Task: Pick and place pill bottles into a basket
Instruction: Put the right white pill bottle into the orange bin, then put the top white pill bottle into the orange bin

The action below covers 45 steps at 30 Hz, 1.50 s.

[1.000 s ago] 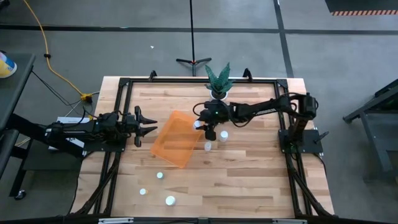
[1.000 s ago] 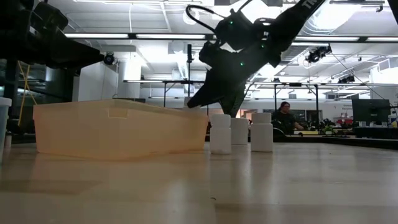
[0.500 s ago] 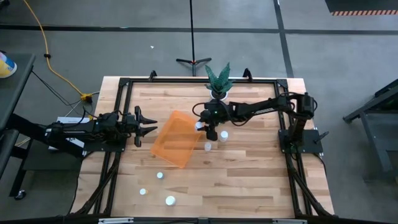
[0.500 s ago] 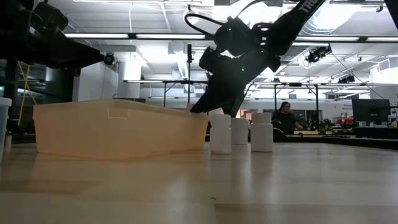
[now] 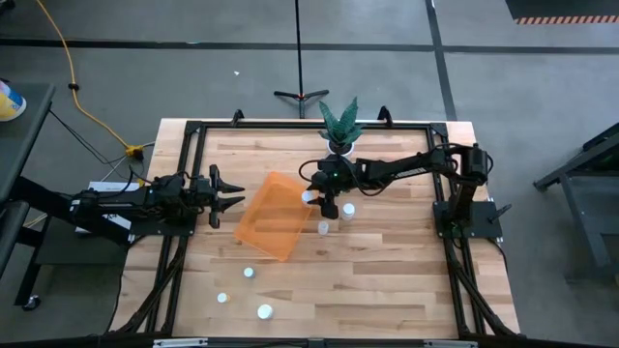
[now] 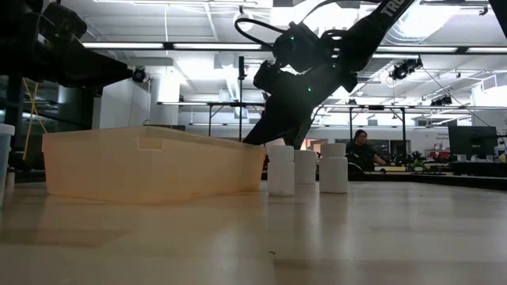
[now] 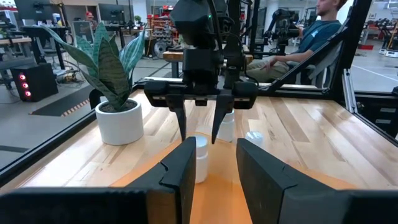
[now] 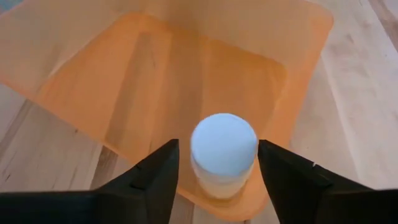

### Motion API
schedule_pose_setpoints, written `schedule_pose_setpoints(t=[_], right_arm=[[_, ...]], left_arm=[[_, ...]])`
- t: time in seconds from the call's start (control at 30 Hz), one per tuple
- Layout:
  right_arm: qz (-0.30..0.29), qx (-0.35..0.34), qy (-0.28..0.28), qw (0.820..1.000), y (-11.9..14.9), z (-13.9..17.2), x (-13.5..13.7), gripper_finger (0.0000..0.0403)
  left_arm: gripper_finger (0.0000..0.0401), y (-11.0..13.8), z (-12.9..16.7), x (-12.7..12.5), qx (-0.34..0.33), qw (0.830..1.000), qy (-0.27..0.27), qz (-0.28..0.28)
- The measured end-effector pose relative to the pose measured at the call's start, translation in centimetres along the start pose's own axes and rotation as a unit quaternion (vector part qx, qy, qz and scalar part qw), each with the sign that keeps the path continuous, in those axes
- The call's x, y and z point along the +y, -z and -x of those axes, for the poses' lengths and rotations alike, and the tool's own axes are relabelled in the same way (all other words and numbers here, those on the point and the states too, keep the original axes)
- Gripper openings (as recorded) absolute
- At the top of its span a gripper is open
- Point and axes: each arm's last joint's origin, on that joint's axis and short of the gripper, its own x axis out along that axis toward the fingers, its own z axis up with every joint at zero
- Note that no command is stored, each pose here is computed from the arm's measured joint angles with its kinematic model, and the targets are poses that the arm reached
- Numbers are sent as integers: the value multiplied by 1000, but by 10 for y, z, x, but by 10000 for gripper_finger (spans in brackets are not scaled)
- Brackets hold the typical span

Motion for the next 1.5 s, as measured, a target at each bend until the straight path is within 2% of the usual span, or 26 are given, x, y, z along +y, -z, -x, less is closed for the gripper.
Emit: schedule_pose_setpoints(t=[0.2,0.5,0.67,0.9,1.03,1.13,1.27,1.5], right_arm=[[-1,-3,14,1000,-3,5,-3,214],[-12,23,27,999,-24,75,-5,214],[-11,45,10,999,-9,95,11,214],[-24,55,-21,998,27,100,33,215],[8,32,-30,999,37,97,45,215],[28,51,-13,998,48,94,51,215],[32,61,15,997,52,93,53,215],[23,74,1,997,56,91,54,215]], left_arm=[[150,0,0,0,0,1000,0,0],[150,0,0,0,0,1000,0,0],[150,0,0,0,0,1000,0,0],[150,0,0,0,0,1000,-3,0],[150,0,0,0,0,1000,-4,0],[150,0,0,0,0,1000,-5,0],[150,0,0,0,0,1000,-5,0],[150,0,0,0,0,1000,-5,0]])
